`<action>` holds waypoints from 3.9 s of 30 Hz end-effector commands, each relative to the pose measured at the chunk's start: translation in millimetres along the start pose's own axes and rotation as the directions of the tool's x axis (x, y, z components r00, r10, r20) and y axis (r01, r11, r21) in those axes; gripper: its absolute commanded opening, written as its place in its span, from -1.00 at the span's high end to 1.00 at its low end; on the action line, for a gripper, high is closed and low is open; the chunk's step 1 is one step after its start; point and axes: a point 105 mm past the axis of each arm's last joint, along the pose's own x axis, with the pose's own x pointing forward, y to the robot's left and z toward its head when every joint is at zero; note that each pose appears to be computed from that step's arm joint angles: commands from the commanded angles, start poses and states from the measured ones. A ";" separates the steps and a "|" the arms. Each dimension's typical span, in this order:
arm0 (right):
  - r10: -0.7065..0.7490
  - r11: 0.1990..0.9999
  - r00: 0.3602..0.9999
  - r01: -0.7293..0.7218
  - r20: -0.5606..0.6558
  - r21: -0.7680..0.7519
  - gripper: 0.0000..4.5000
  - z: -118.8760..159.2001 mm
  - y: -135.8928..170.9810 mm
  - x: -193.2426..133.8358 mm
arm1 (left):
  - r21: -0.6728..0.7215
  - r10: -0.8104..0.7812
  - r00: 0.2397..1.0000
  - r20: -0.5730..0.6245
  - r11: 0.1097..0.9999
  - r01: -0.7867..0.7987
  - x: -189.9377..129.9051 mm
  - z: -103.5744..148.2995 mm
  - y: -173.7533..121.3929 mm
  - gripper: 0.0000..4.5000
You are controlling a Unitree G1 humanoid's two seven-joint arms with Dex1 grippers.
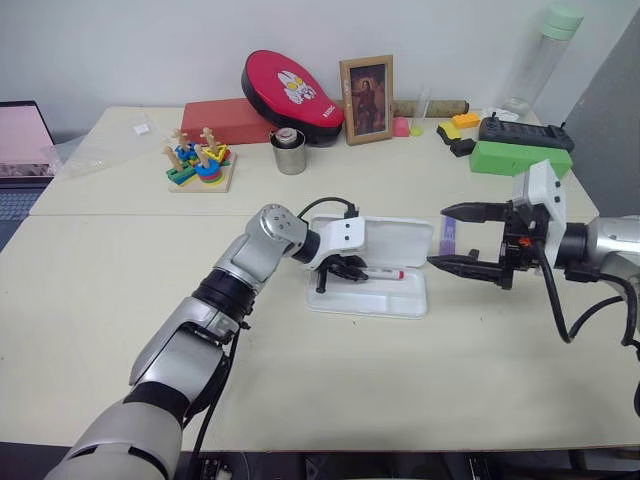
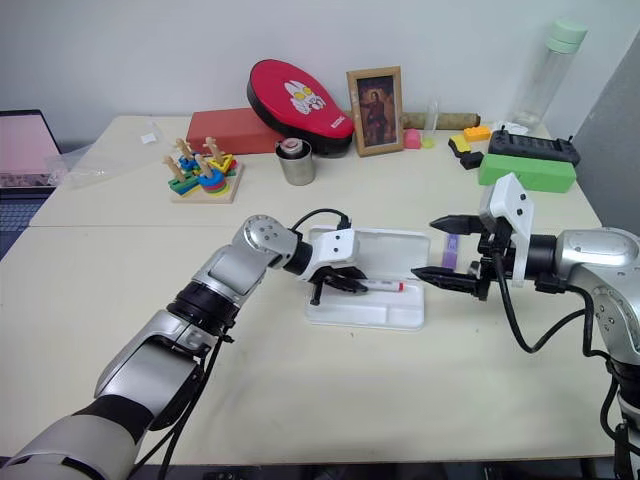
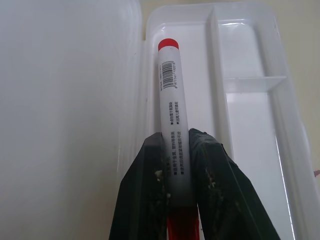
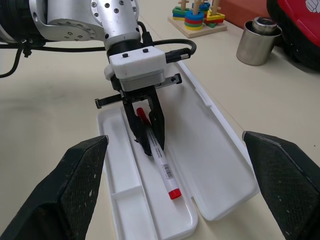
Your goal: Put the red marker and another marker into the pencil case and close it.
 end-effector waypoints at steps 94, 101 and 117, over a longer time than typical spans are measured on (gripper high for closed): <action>0.200 0.970 0.979 -0.203 -0.037 -0.136 0.52 34.2 -13.3 87.2 | -0.317 0.395 0.874 0.284 0.899 -0.303 -173.7 4.7 -81.1 -1.00; 0.239 0.947 0.939 -0.282 -0.247 -0.156 0.52 -16.0 8.0 123.2 | -0.382 0.381 0.899 0.217 0.880 -0.282 -178.1 -6.3 -120.3 -1.00; 0.273 0.932 0.911 -0.330 -0.310 -0.149 0.52 -38.3 46.6 138.9 | -0.389 0.381 0.908 0.176 0.874 -0.291 -167.6 -9.1 -126.5 -1.00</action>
